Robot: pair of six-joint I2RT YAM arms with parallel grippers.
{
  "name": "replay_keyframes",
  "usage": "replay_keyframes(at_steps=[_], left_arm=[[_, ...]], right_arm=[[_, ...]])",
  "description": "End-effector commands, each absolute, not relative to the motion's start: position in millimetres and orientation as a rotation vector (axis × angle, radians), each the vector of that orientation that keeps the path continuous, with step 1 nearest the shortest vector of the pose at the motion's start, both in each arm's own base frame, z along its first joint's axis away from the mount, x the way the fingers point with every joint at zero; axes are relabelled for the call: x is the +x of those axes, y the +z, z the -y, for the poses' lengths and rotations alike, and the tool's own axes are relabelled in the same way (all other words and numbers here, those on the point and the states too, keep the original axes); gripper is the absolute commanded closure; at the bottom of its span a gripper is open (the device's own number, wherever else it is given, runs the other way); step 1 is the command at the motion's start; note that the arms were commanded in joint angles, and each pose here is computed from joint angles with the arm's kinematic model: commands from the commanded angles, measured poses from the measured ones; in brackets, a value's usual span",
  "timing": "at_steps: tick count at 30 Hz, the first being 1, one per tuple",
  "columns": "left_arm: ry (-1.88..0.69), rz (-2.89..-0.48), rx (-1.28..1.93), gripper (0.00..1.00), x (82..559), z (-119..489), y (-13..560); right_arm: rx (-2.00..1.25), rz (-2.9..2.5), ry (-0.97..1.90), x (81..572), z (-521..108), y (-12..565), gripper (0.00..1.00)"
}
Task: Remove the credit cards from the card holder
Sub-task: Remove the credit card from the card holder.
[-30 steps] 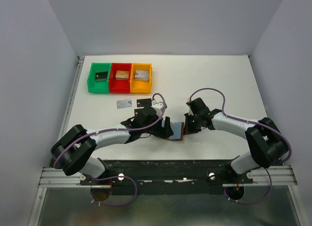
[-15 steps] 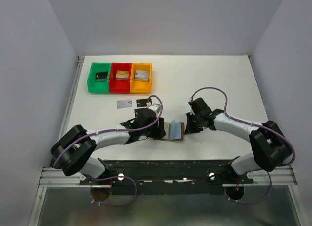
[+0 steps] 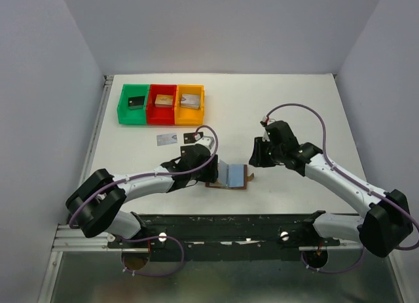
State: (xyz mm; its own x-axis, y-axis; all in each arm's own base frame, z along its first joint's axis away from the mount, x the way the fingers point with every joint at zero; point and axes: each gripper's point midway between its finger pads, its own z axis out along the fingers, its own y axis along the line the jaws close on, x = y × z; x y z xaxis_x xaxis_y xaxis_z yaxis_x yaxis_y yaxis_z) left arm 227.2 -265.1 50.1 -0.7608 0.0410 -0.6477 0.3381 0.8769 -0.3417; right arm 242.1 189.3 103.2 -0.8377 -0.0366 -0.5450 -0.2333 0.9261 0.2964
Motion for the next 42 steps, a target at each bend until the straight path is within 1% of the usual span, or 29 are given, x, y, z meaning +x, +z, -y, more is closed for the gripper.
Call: replay_keyframes(at_steps=[1,6,9,13,15,17,21,23,27,32,36,40,42], left_arm=[[-0.593,-2.344,0.358,0.33,238.1,281.5,59.9],[-0.726,-2.273,0.444,0.33,238.2,311.2,79.9],[-0.818,-2.255,0.539,0.33,228.0,333.4,84.9],[-0.917,-2.252,0.664,0.35,212.9,361.9,80.1],[-0.927,-2.282,0.689,0.38,210.5,368.5,70.9],[-0.903,-2.314,0.666,0.40,210.7,365.1,62.1],[-0.849,-2.275,0.562,0.41,217.5,345.0,67.0],[-0.839,-2.267,0.535,0.41,220.1,338.6,68.6],[-0.842,-2.271,0.515,0.41,221.6,337.8,67.5],[-0.861,-2.160,0.425,0.37,225.1,325.0,93.4],[-0.819,-2.126,0.342,0.37,228.2,306.8,101.0],[-0.712,-2.166,0.243,0.41,230.5,283.0,89.8],[-0.640,-2.198,0.174,0.47,231.9,267.0,79.3]], right_arm=[[-0.240,-2.474,0.592,240.7,-204.2,131.9,0.58],[-0.237,-2.454,0.645,240.6,-210.5,135.6,0.58],[-0.217,-2.447,0.655,240.6,-211.3,136.6,0.59],[-0.180,-2.450,0.650,242.2,-210.6,134.9,0.61],[-0.170,-2.449,0.653,242.7,-210.9,135.0,0.62],[-0.161,-2.454,0.650,242.2,-210.2,132.8,0.65],[-0.173,-2.458,0.701,238.1,-216.0,129.9,0.73],[-0.185,-2.444,0.737,237.3,-220.5,131.3,0.75],[-0.218,-2.432,0.811,235.2,-230.8,135.5,0.75],[-0.234,-2.445,0.860,231.8,-237.3,134.7,0.72],[-0.262,-2.430,0.972,230.5,-252.6,140.8,0.73],[-0.297,-2.440,1.102,228.9,-276.2,141.5,0.73],[-0.316,-2.455,1.122,230.1,-285.1,134.6,0.73]])
